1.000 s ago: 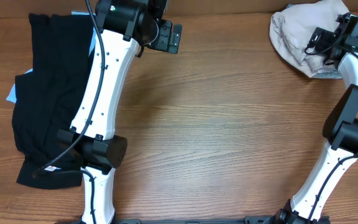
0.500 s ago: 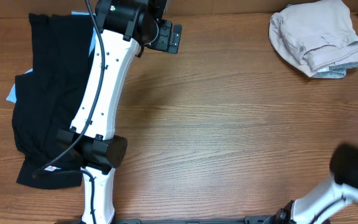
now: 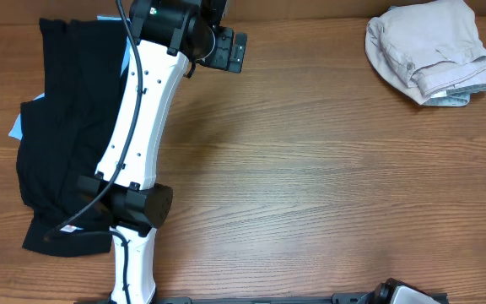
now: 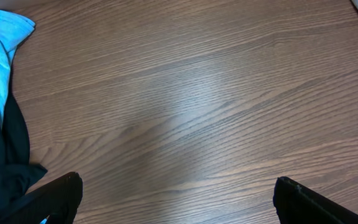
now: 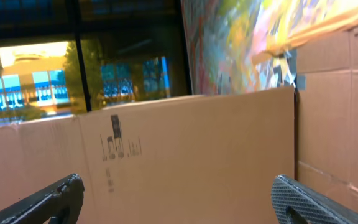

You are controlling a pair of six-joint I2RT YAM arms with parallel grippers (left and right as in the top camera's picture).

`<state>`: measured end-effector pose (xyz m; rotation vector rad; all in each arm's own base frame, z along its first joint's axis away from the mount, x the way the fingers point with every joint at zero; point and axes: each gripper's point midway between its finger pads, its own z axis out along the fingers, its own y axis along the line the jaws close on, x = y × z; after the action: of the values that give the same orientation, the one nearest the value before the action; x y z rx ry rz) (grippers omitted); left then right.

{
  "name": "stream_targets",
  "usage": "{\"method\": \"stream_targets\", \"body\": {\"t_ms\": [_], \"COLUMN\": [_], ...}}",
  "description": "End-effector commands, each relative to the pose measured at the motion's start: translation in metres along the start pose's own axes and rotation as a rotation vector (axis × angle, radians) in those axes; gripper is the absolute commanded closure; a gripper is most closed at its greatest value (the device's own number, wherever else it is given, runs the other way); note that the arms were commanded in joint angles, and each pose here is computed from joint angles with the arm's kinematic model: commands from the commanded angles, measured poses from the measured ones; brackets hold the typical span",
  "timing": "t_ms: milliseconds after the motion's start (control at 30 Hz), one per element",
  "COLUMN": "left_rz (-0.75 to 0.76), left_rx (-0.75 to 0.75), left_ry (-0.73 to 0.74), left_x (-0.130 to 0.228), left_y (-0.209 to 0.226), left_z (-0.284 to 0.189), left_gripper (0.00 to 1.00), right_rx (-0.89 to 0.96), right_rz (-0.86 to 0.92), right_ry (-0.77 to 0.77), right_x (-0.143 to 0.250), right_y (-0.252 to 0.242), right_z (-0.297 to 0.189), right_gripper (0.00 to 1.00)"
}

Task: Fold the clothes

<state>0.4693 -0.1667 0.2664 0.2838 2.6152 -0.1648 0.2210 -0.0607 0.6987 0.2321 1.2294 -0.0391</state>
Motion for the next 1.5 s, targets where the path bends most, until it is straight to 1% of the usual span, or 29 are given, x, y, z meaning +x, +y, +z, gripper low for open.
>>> {"method": "stream_targets", "body": {"t_ms": [0,100,267,333,433,500,600,733,1000,1267,1467], "left_rz": [0.001,0.001,0.001,0.001,0.001,0.001,0.001,0.001,0.001,0.001,0.001], "left_rx": [-0.001,-0.001,-0.001,-0.001,-0.001,-0.001,-0.001,-0.001,-0.001,-0.001,-0.001], "left_ry": [0.009,0.009,0.009,0.009,0.009,0.009,0.009,0.009,0.009,0.009,0.009], "left_x": [0.002,0.002,0.002,0.002,0.002,0.002,0.002,0.002,0.002,0.002,0.002], "left_y": [-0.005,-0.005,-0.005,-0.005,-0.005,-0.005,-0.005,-0.005,-0.005,-0.005,-0.005], "left_z": [0.005,0.005,0.005,0.005,0.005,0.005,0.005,0.005,0.005,0.005,0.005], "left_gripper": [0.00,0.00,0.00,0.00,0.00,0.00,0.00,0.00,0.00,0.00,0.00], "right_rx": [0.008,0.016,0.048,0.033,-0.072,-0.114,-0.181,-0.255,-0.356,-0.456,-0.378], "right_rz": [0.013,0.020,0.047,0.047,0.073,0.089,0.107,0.121,0.163,0.188,0.198], "right_ry": [0.017,0.053,0.185,0.172,0.080,0.050,0.051,0.074,0.165,0.153,0.217], "right_x": [0.002,0.008,0.040,0.037,0.013,0.004,0.004,0.014,0.062,0.118,0.188], "right_y": [0.002,0.002,-0.004,0.000,0.022,0.031,0.043,0.056,0.079,0.102,0.092], "right_z": [-0.013,-0.025,-0.033,-0.033,-0.032,-0.033,-0.031,-0.021,0.008,0.020,0.015], "right_gripper": [0.00,0.00,0.00,0.00,0.00,0.00,0.00,0.00,0.00,0.00,0.00]}}
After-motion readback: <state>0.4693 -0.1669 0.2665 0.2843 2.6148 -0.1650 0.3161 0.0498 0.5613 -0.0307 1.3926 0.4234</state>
